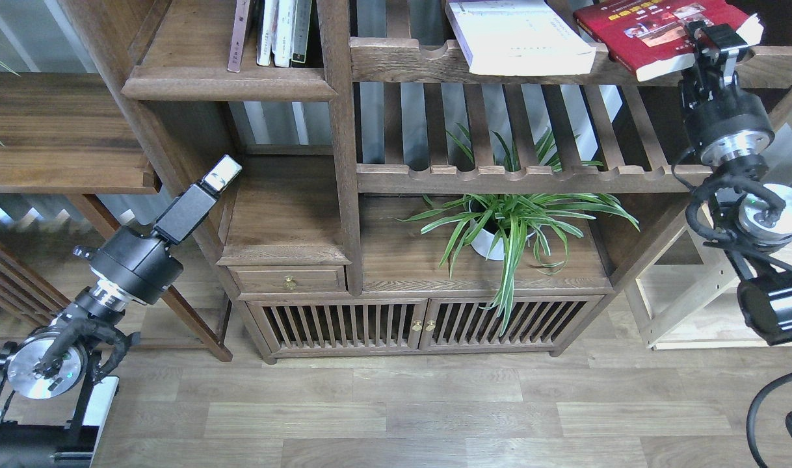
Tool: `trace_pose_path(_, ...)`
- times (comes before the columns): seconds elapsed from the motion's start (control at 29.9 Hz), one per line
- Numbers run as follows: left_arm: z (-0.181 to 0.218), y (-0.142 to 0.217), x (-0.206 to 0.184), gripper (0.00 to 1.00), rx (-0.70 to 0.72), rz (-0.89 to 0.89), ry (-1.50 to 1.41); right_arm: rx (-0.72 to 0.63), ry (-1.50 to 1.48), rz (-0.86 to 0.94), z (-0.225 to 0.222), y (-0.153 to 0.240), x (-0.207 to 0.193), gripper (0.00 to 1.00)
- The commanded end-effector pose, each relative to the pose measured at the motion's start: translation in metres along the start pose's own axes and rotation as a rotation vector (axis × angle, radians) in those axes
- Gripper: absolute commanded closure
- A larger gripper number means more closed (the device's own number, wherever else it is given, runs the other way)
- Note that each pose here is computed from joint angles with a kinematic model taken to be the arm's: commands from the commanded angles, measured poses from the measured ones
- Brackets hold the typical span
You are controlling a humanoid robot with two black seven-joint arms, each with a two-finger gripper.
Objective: Organize books on shelf
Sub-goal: 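Reach the right gripper to the red book's edge and grasp it, then pull the red book off the top shelf and lower it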
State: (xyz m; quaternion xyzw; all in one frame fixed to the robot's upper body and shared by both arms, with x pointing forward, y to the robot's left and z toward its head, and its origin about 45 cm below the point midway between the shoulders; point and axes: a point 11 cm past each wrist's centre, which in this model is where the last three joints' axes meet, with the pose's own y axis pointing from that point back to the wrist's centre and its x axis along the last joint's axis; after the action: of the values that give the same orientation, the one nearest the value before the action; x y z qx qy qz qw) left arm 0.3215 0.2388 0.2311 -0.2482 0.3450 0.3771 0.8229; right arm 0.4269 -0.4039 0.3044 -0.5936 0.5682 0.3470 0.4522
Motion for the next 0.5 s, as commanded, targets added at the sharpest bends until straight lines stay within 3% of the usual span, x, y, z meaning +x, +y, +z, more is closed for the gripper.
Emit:
trace_pose_path(0.0,-0.001,0.001,0.000,0.01,0.001,0.002,0.001,-0.010,0.011,0.002,-0.004,0.003,0.003,0.70)
trace_pose_path(0.47,-0.004,0.004,0.004,0.01,0.004,0.014,0.009,0.091,-0.041,0.022,-0.034,0.016,0.017,0.75)
